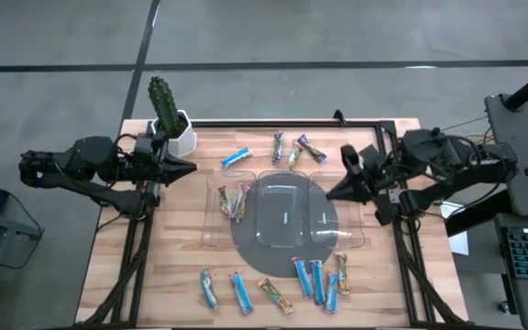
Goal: Pick and place Granola Bars by type
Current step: Put the red granola bar into the left transparent bin
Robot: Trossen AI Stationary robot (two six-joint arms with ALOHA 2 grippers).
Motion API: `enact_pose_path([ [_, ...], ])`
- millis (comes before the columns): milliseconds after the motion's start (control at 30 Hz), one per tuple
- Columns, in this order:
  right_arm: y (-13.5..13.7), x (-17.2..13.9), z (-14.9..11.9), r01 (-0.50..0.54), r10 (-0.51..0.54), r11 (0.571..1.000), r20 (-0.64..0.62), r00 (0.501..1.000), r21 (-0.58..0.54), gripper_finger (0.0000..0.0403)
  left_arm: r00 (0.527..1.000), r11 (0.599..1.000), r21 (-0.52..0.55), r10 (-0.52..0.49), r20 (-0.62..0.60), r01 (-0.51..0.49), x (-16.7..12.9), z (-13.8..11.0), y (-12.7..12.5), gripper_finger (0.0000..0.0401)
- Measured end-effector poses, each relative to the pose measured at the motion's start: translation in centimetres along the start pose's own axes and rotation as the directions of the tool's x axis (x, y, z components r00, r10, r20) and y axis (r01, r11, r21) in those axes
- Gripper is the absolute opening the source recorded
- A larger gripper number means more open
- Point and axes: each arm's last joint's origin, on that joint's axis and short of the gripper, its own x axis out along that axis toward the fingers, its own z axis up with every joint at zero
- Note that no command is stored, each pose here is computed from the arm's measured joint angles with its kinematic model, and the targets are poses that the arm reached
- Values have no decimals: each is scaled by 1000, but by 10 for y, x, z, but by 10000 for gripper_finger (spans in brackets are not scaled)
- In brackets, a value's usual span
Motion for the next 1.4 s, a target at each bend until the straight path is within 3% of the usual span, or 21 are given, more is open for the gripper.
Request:
enact_pose_path([
  [233,17,13,-10,-73,81,987,-53,995,145,8,1000,1000,5,4,-12,-4,0,-1,0,0],
  [500,27,36,-28,-44,106,936,-161,981,350,8,999,1000,7,11,-35,-10,0,-4,1,0],
  [700,32,43,-35,-16,79,943,-177,981,332,8,999,1000,7,8,-41,-8,1,-5,1,0],
  [800,37,43,-37,-22,66,969,-174,982,247,8,999,1000,10,10,-47,-9,2,-7,2,0],
  [1000,42,42,-44,-75,64,996,-221,973,-41,8,998,1000,15,12,-54,-11,4,-8,1,0],
  [1167,49,37,-61,-188,92,955,-375,922,-228,8,998,1000,19,14,-57,-13,4,-8,1,0],
  [1400,60,27,-82,-313,112,905,-549,828,-289,8,998,1000,20,20,-55,-19,4,-8,1,0],
])
